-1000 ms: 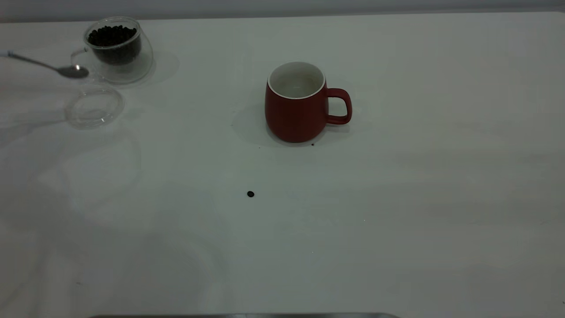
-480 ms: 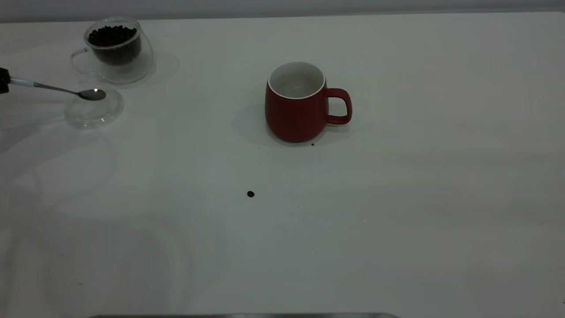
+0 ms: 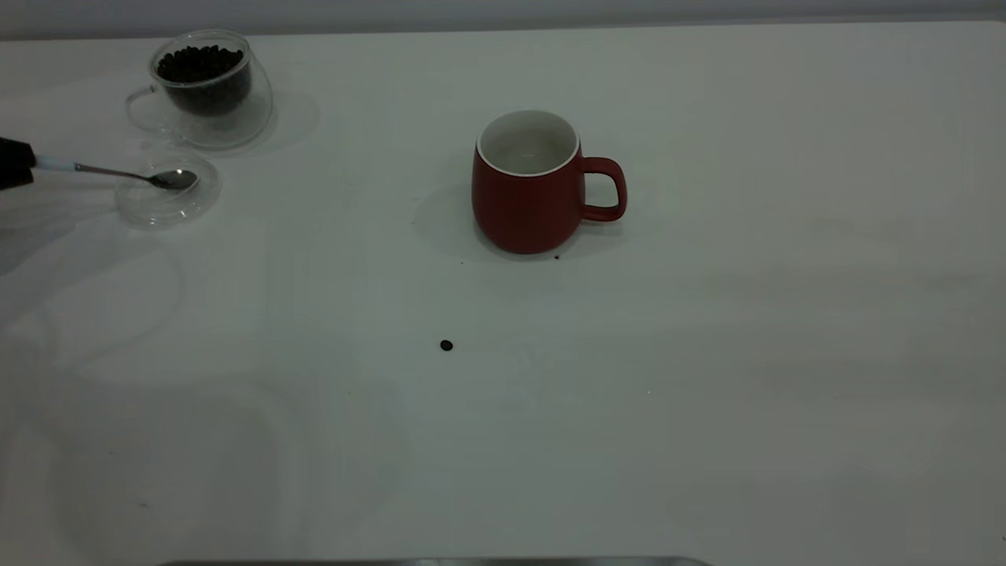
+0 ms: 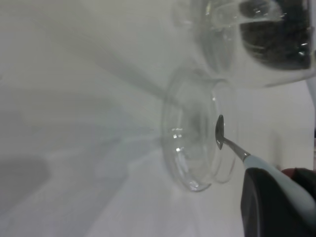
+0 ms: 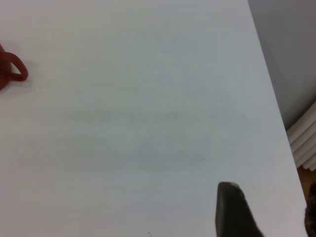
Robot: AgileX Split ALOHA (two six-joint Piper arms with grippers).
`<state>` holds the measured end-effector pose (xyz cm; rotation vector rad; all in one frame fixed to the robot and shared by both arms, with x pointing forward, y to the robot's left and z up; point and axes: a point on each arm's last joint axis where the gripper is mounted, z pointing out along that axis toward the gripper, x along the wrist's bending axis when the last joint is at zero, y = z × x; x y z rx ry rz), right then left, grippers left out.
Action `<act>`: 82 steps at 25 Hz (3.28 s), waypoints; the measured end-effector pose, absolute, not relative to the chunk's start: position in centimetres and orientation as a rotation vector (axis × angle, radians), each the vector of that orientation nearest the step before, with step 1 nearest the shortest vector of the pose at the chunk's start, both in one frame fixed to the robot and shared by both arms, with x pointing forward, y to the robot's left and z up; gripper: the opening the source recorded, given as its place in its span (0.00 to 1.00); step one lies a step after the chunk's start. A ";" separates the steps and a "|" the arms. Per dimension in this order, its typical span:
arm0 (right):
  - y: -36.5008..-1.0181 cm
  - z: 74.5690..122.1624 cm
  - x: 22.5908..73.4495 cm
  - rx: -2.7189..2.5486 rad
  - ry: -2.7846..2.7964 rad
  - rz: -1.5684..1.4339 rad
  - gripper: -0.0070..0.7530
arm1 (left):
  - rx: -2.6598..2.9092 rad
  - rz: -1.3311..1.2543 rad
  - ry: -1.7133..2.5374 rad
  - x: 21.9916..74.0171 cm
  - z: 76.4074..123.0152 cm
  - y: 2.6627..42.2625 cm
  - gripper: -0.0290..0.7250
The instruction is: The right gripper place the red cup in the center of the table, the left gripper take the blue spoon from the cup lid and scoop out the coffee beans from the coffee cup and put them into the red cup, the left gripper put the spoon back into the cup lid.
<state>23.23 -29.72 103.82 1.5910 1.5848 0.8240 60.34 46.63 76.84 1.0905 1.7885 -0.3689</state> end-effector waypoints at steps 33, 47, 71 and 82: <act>-29.7 103.8 23.2 1.591 1.585 0.824 0.51 | 1.161 -0.485 1.769 59.2 75.3 45.8 0.87; -29.7 103.8 23.2 1.591 1.585 0.824 0.51 | 1.477 -0.526 1.878 58.2 85.0 47.0 0.84; -29.7 103.8 23.2 1.591 1.585 0.824 0.51 | 2.298 -0.137 1.853 55.9 104.3 32.4 0.83; -29.7 103.8 23.2 1.591 1.585 0.824 0.51 | 2.149 0.198 1.877 47.7 111.6 31.6 0.83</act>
